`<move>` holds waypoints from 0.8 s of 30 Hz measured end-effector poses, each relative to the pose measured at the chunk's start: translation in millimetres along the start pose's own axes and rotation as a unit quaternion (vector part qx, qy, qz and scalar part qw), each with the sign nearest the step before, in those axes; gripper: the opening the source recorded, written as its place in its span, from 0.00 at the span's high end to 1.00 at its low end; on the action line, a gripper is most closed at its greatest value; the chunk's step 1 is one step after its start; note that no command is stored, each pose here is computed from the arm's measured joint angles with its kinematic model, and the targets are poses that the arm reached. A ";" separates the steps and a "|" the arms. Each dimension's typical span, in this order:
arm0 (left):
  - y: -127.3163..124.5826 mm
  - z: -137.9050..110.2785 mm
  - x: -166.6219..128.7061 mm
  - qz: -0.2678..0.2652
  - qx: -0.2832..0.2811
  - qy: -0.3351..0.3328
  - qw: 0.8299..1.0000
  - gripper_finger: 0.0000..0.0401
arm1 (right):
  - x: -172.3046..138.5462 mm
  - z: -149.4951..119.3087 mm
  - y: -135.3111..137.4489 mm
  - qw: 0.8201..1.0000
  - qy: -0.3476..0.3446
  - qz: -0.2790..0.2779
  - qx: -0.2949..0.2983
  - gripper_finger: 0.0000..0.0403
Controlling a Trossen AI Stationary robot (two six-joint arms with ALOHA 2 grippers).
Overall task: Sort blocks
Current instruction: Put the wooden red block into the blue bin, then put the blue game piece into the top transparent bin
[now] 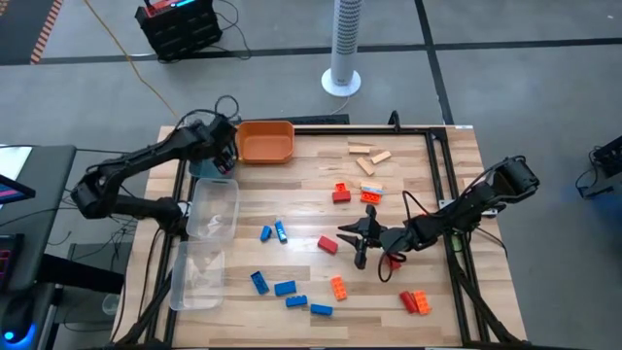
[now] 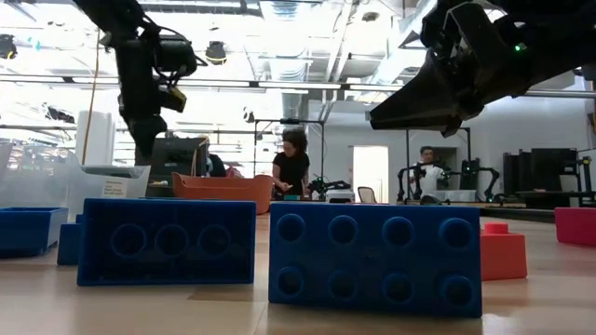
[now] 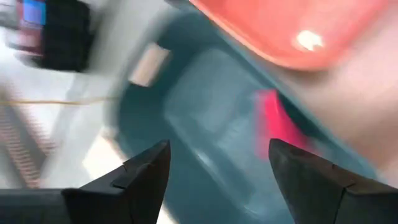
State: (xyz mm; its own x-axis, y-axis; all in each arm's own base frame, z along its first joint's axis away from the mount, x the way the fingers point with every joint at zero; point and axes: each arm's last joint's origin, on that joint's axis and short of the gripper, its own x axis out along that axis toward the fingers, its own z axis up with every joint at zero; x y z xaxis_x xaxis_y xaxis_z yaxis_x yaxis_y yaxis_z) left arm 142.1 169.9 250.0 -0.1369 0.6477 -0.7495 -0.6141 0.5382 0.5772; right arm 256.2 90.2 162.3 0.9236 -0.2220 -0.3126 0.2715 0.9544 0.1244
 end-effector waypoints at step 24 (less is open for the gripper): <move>-73.7 -3.7 -84.5 -0.315 0.079 -0.101 0.940 0.42 | 1.2 -2.6 -3.5 1.000 0.014 -0.010 -0.009 0.73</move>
State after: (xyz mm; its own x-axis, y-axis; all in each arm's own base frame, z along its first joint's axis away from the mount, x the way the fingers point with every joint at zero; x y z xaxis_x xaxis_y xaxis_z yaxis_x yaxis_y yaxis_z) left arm 196.0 73.5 269.5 0.3757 0.2544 -0.8912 -0.3991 0.9122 0.0921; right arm 255.6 87.1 159.0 0.9096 -0.2363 -0.3418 0.2855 0.9531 0.1006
